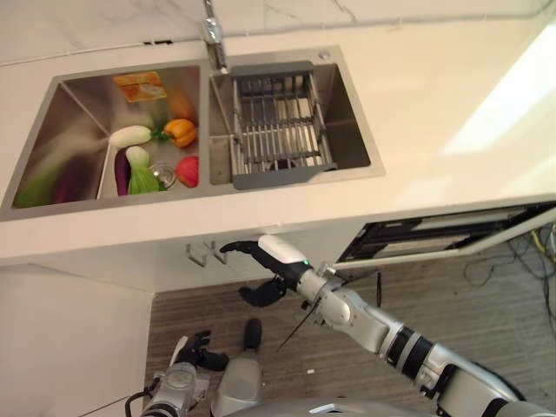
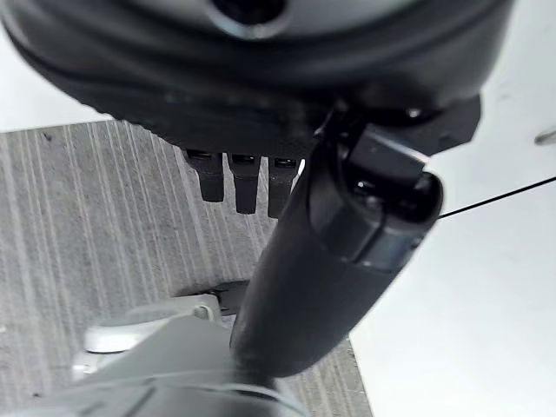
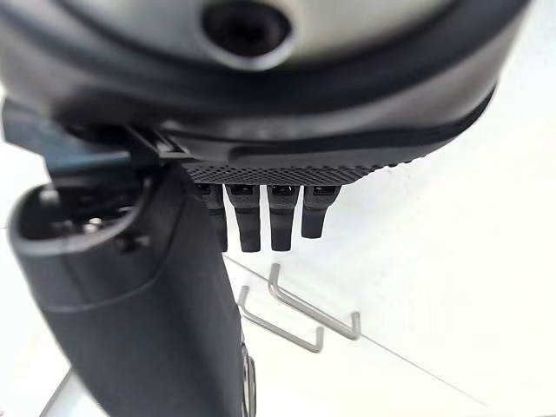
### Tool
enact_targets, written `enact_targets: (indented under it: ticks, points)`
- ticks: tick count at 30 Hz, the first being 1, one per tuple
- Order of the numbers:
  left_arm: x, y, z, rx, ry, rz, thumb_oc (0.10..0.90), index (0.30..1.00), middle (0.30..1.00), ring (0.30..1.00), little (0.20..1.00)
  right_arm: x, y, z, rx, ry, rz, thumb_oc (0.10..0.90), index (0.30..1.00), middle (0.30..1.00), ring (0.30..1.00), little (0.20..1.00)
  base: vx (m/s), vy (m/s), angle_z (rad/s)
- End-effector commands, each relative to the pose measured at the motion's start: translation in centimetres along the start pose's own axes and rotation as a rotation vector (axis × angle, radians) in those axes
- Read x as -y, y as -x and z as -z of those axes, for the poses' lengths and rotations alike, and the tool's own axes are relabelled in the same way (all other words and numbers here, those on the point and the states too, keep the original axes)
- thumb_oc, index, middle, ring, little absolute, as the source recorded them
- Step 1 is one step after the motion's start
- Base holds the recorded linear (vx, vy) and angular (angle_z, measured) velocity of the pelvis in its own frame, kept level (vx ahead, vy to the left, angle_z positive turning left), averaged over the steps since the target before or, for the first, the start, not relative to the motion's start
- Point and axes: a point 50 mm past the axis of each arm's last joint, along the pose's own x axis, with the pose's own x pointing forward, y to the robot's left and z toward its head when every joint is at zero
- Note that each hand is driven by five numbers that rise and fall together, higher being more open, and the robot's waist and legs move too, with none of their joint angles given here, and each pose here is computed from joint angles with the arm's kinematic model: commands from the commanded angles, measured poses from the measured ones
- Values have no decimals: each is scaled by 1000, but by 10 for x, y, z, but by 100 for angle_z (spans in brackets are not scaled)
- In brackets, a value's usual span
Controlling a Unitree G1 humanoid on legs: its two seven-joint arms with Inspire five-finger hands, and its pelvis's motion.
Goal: Place the dishes in the dishwasher.
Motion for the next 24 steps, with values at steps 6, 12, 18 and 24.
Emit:
enact_targets:
  ticks: [6, 12, 18, 24]
  points:
    - [-2, 1, 13, -29, -49, 31, 800, 900, 900, 900, 900, -38, 91, 120, -666, -167, 39, 800, 900, 900, 900, 900, 39, 186, 30]
    - [4, 10, 51, -216, 44, 104, 800, 900, 900, 900, 900, -93, 213, 169, -1346, -541, 136, 800, 900, 900, 900, 900, 71, -42, 37]
    - [9, 13, 57, -245, 76, 169, 800, 900, 900, 900, 900, -129, 266, 159, -1578, -693, 84, 800, 900, 900, 900, 900, 54, -105, 73]
    - [22, 20, 68, -268, 19, 229, 800, 900, 900, 900, 900, -121, 241, 161, -1492, -789, 172, 800, 900, 900, 900, 900, 37, -101, 6]
